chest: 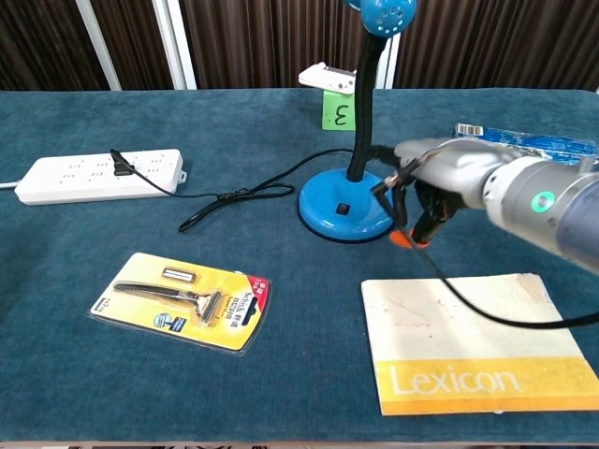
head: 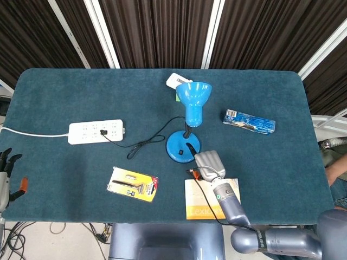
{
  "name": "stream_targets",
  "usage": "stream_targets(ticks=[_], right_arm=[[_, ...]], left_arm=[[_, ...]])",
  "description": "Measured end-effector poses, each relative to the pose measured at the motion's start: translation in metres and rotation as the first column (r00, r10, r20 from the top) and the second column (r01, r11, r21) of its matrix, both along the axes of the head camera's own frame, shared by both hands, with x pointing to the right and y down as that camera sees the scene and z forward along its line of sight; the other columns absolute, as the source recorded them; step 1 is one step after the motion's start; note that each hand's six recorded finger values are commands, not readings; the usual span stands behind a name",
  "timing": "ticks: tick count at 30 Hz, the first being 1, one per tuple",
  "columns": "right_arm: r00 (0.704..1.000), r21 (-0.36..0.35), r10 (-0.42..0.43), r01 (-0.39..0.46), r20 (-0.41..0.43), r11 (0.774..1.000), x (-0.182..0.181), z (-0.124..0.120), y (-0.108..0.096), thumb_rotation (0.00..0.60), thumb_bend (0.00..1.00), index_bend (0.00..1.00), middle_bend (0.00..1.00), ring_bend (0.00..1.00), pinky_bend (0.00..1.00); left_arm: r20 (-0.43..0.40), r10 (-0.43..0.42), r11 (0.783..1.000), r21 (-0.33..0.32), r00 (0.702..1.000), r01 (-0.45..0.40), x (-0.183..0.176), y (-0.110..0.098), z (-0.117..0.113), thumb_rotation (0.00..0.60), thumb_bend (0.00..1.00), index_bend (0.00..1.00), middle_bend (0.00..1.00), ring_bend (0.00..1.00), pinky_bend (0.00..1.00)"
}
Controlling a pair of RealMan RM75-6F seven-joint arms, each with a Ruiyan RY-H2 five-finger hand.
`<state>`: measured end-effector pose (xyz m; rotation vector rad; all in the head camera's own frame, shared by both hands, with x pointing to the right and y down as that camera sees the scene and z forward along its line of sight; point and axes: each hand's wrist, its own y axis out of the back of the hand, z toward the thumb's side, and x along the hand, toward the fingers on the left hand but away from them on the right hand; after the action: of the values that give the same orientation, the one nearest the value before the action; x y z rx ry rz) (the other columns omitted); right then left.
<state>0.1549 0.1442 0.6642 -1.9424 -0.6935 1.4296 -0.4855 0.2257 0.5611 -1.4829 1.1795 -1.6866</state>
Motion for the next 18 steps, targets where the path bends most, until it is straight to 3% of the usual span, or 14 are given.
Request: stream_targets(ticks=[4,7,12,18], right_arm=[[0.999,0.034,0.044,-0.044,0.012,0.998,0.03,-0.026,-0.009,0.6,0.36,0.0,0.51,0.64,1.0],[0.997,0.051,0.075,-0.075,0.001,0.996,0.059,-0.044,-0.008,0.6,0.36,0.0,0.39,0.49,1.0],[0.993,0.089,0.109,-0.105,-0.043,0.99,0.108,-0.069,0.006,0.6,0.3,0.0,0.23,0.24,1.0],[0.989,0.191,0.142,-0.132,-0.037,0.973,0.15,-0.091,0.032,0.6,0.21,0.0,0.11,0.11,1.0]], left_arm=[[0.002,0.002,1.0,0.001,1.0,-0.002,0.0,0.0,0.0,0.6,0.45,0.17,0.02,0.0,0.0],[0.003,0.006,1.0,0.002,1.0,-0.006,0.001,0.001,0.0,0.6,0.45,0.17,0.02,0.0,0.0],[0.005,0.012,1.0,0.007,1.0,-0.013,0.003,0.001,-0.001,0.6,0.45,0.17,0.02,0.0,0.0],[0.007,0.026,1.0,0.011,1.0,-0.026,0.006,0.001,-0.001,0.6,0.45,0.17,0.02,0.0,0.0]])
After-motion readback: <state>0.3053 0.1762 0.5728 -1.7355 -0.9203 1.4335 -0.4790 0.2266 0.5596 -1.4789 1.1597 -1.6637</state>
